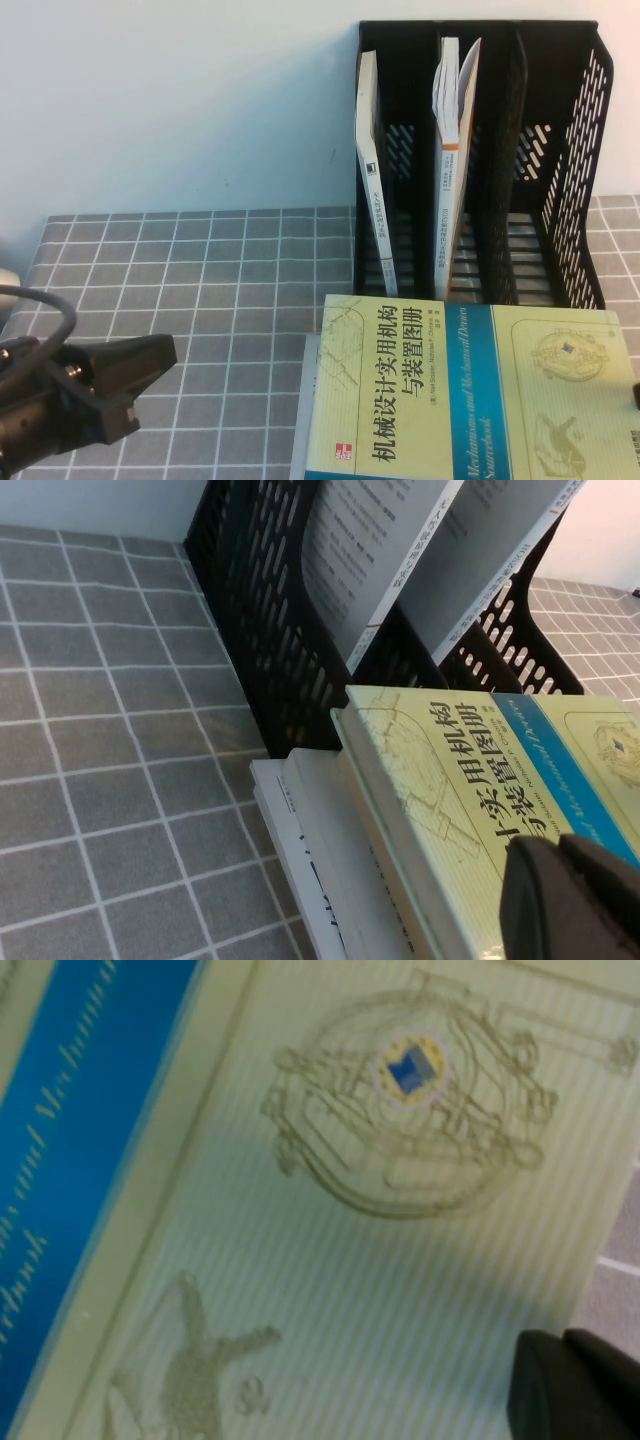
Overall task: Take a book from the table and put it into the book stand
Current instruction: Push book with right arm, then pick up the book with your left arm, then place the book on the book shelf
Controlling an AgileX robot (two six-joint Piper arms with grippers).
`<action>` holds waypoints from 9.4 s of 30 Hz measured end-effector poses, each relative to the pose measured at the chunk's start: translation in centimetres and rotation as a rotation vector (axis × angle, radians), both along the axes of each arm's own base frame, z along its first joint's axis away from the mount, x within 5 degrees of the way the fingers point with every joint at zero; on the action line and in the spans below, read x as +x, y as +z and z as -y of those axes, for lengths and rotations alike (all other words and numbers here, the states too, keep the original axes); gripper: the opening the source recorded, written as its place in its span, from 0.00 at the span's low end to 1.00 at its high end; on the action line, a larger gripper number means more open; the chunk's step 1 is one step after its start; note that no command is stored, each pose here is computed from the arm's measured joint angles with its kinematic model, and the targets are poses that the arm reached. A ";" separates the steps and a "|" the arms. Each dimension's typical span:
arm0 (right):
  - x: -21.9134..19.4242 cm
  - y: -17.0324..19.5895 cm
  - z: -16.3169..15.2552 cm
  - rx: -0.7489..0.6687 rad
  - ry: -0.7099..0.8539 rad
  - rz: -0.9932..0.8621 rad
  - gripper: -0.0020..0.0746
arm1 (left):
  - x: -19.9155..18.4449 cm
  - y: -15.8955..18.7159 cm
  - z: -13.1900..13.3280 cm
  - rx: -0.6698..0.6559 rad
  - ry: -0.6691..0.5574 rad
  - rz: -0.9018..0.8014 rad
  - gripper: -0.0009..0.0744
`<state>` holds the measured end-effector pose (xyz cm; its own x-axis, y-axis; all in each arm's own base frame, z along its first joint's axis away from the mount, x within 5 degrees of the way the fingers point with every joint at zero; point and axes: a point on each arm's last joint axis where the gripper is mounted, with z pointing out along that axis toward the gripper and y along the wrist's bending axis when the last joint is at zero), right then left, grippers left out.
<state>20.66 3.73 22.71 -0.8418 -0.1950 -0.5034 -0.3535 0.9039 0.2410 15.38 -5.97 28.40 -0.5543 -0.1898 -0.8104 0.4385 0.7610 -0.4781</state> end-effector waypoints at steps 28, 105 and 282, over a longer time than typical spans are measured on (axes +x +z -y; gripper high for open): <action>0.2 -0.1 0.3 -0.025 -0.036 -0.006 0.02 | -0.4 0.1 0.6 -0.058 -0.062 -0.038 0.01; 0.9 -3.1 -4.7 0.181 0.012 -0.036 0.02 | -0.4 2.0 1.2 -0.535 -0.015 -0.230 0.71; -12.7 15.0 0.0 -0.169 0.211 0.256 0.02 | 15.1 20.7 9.3 -0.518 0.029 0.224 0.27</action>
